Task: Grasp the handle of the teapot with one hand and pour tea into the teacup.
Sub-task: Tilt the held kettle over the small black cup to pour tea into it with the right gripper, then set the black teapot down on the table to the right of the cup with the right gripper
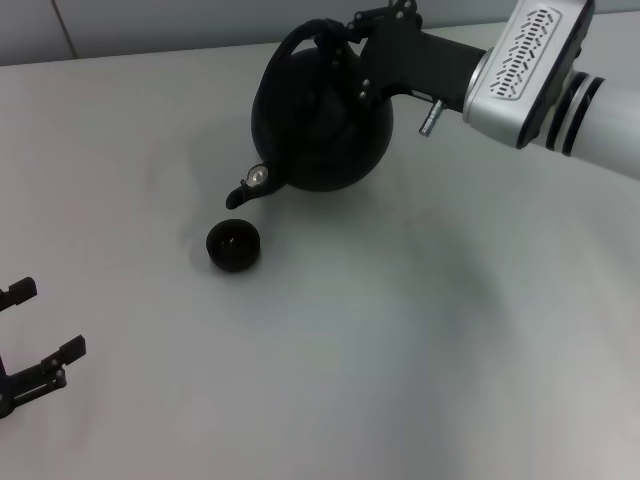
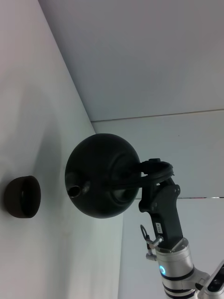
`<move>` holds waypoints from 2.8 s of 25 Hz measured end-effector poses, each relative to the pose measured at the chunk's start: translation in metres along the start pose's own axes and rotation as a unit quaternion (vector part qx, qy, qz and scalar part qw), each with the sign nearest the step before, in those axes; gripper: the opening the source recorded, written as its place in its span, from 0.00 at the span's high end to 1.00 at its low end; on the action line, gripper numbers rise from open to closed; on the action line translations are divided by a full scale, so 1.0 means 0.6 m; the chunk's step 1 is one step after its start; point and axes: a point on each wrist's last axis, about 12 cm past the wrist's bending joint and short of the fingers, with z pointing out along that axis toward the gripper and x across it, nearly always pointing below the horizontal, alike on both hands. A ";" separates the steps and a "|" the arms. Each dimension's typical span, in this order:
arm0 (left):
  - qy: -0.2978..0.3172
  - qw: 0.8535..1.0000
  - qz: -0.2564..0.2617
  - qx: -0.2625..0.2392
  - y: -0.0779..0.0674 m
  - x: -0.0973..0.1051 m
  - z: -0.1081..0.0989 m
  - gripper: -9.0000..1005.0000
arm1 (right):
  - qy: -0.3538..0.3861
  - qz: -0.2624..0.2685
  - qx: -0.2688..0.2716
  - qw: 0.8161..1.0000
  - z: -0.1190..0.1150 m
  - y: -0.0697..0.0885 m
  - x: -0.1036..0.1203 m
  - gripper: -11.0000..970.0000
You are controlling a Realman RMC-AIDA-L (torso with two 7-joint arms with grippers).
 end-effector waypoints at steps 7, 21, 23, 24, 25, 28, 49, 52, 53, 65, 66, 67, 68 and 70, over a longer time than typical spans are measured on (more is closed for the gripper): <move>-0.001 1.000 0.000 0.001 0.000 -0.001 0.002 0.14 | 0.011 -0.046 -0.014 0.999 0.011 0.002 -0.003 0.90; -0.003 1.000 0.002 0.002 0.002 -0.003 0.010 0.14 | -0.001 -0.107 -0.032 0.994 0.021 0.008 -0.012 0.90; -0.003 1.000 0.002 0.002 0.002 -0.003 0.010 0.14 | -0.002 -0.115 -0.039 0.993 0.023 0.012 -0.013 0.90; -0.003 1.000 0.003 0.002 0.003 -0.003 0.011 0.14 | -0.002 -0.120 -0.041 0.992 0.023 0.014 -0.013 0.90; -0.003 1.000 0.003 0.002 0.003 -0.004 0.011 0.14 | -0.003 -0.125 -0.043 0.991 0.024 0.015 -0.014 0.90; -0.004 1.000 0.003 0.002 0.003 -0.004 0.012 0.14 | -0.004 -0.125 -0.041 0.991 0.025 0.016 -0.014 0.90; -0.002 1.000 0.006 0.000 0.007 -0.005 0.009 0.14 | 0.038 0.231 0.055 0.971 -0.055 -0.006 0.044 0.90; -0.002 1.000 0.007 0.001 0.008 -0.006 0.009 0.14 | 0.033 0.256 0.076 0.963 -0.072 -0.002 0.054 0.90; -0.002 1.000 0.007 0.002 0.009 -0.006 0.010 0.14 | 0.032 0.262 0.082 0.961 -0.077 0.000 0.057 0.90; -0.001 1.000 0.008 0.005 0.009 -0.007 0.013 0.14 | 0.040 0.281 0.117 0.952 -0.129 0.025 0.088 0.90; -0.001 1.000 0.008 0.005 0.009 -0.007 0.013 0.14 | 0.042 0.281 0.118 0.952 -0.130 0.025 0.089 0.90; -0.001 1.000 0.008 0.006 0.008 -0.007 0.014 0.14 | 0.044 0.281 0.119 0.951 -0.132 0.026 0.091 0.90; -0.001 1.000 0.008 0.006 0.008 -0.007 0.014 0.14 | 0.046 0.281 0.120 0.951 -0.132 0.027 0.092 0.90; -0.001 1.000 0.008 0.006 0.008 -0.006 0.014 0.14 | 0.047 0.280 0.120 0.951 -0.133 0.027 0.093 0.90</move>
